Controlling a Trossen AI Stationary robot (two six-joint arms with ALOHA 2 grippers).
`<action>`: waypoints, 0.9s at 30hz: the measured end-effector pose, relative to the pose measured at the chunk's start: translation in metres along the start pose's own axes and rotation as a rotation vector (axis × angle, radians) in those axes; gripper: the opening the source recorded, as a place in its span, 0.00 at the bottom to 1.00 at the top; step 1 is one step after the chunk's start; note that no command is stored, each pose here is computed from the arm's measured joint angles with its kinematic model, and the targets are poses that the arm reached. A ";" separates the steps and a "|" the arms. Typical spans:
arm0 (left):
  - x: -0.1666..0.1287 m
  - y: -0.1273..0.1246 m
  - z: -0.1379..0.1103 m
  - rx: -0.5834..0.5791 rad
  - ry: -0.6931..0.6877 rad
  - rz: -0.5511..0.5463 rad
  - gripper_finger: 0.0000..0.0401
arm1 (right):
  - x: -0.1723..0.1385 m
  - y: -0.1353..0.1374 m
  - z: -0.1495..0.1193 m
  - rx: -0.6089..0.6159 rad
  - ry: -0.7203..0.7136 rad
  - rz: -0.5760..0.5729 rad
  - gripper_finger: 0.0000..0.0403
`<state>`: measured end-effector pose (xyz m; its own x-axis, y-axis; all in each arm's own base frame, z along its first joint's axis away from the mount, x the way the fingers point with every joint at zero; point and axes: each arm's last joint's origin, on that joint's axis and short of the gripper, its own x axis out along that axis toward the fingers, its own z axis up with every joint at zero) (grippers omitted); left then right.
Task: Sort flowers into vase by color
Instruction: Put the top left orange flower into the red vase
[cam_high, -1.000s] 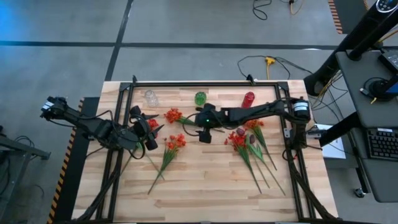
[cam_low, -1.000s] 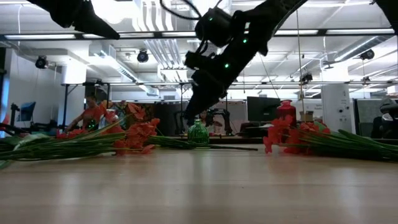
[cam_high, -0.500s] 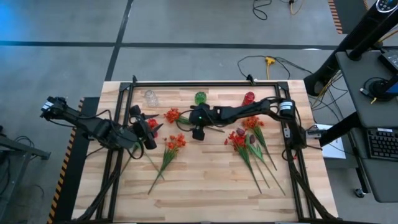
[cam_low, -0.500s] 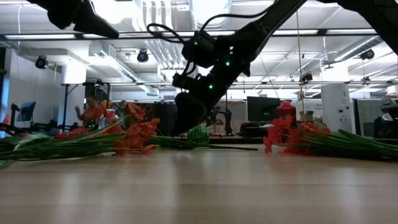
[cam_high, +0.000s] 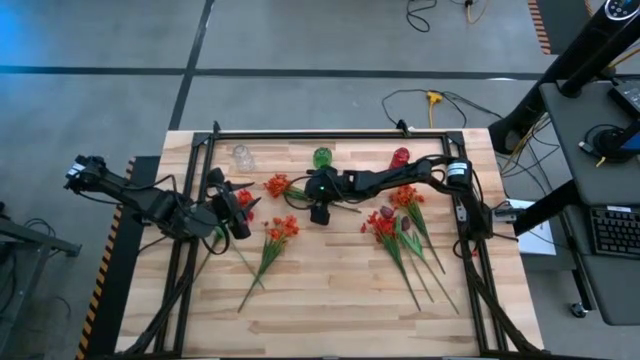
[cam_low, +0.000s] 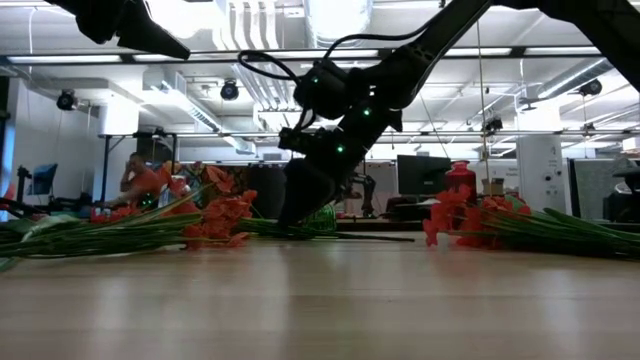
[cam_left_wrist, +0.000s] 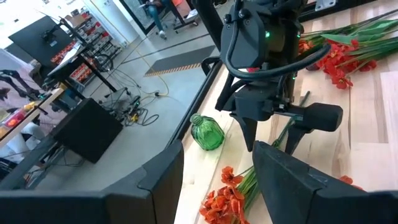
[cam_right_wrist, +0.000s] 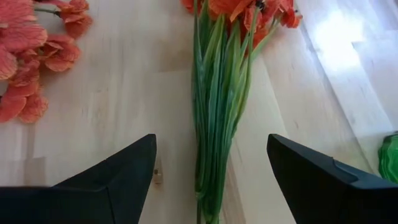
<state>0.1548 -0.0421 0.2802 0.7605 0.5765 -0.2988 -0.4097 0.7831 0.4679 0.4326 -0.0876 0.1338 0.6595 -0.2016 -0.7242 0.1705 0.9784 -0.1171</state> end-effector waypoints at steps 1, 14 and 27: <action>0.000 0.000 0.000 0.000 0.000 0.003 0.44 | 0.000 0.000 0.000 0.000 -0.007 -0.001 0.73; 0.000 0.003 0.000 -0.004 0.001 0.096 0.44 | 0.004 0.002 -0.012 -0.009 -0.011 0.025 0.64; 0.000 0.003 0.000 -0.007 -0.001 0.095 0.44 | 0.017 0.004 -0.018 -0.018 -0.027 0.050 0.39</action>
<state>0.1537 -0.0401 0.2814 0.7181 0.6485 -0.2527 -0.4838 0.7261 0.4886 0.4316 -0.0858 0.1087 0.6864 -0.1537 -0.7108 0.1241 0.9878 -0.0938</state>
